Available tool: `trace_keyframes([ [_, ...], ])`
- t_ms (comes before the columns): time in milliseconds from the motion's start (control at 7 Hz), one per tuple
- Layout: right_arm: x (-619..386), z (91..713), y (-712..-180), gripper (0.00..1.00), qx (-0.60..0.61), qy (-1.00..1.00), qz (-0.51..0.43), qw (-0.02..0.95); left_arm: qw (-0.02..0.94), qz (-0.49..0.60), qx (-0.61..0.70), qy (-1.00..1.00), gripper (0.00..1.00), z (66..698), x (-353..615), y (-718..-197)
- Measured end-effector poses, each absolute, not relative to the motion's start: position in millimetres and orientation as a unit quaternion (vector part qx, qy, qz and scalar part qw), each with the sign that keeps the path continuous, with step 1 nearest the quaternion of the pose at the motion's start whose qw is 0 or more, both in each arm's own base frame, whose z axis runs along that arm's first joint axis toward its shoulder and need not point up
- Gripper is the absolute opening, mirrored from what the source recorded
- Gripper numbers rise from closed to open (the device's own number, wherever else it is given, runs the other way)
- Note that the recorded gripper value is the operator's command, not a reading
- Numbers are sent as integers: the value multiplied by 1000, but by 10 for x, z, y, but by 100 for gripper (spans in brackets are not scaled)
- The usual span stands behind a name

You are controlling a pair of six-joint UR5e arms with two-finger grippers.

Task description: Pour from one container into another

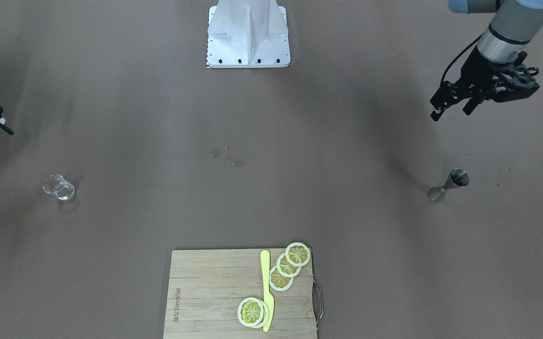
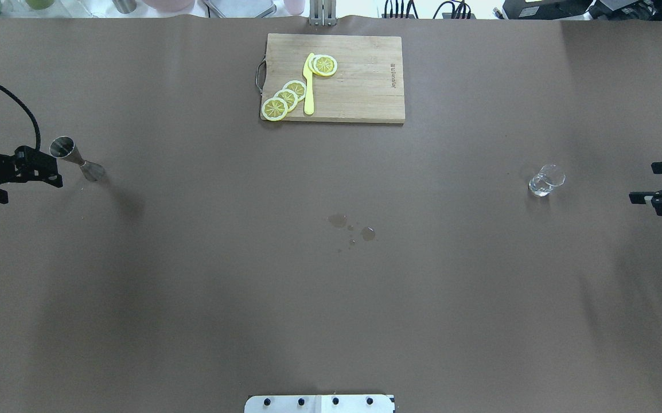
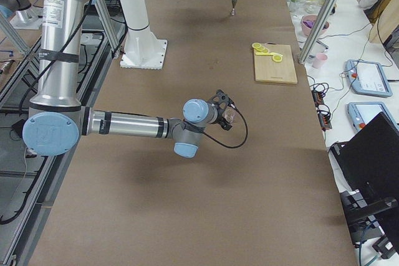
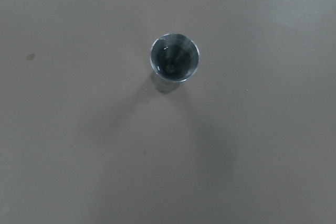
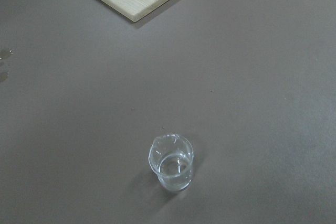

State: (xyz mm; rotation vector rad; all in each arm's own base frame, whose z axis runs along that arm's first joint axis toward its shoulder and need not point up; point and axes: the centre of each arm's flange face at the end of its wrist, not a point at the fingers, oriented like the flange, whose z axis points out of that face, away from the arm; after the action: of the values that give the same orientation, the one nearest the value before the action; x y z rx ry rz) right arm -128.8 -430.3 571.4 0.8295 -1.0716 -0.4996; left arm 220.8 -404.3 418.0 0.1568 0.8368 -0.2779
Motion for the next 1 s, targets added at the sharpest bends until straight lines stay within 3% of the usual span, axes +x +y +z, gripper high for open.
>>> trace_keyframes([
  [429, -1412, 5829, -4484, 100, 395, -497, -243, 733, 902, -126, 197, 364, 99, 4196, 2525, -3857],
  [1000, -1628, 6122, -4672, 100, 419, -515, -272, 696, 897, -143, 266, 322, 98, 4183, 2544, -3868],
])
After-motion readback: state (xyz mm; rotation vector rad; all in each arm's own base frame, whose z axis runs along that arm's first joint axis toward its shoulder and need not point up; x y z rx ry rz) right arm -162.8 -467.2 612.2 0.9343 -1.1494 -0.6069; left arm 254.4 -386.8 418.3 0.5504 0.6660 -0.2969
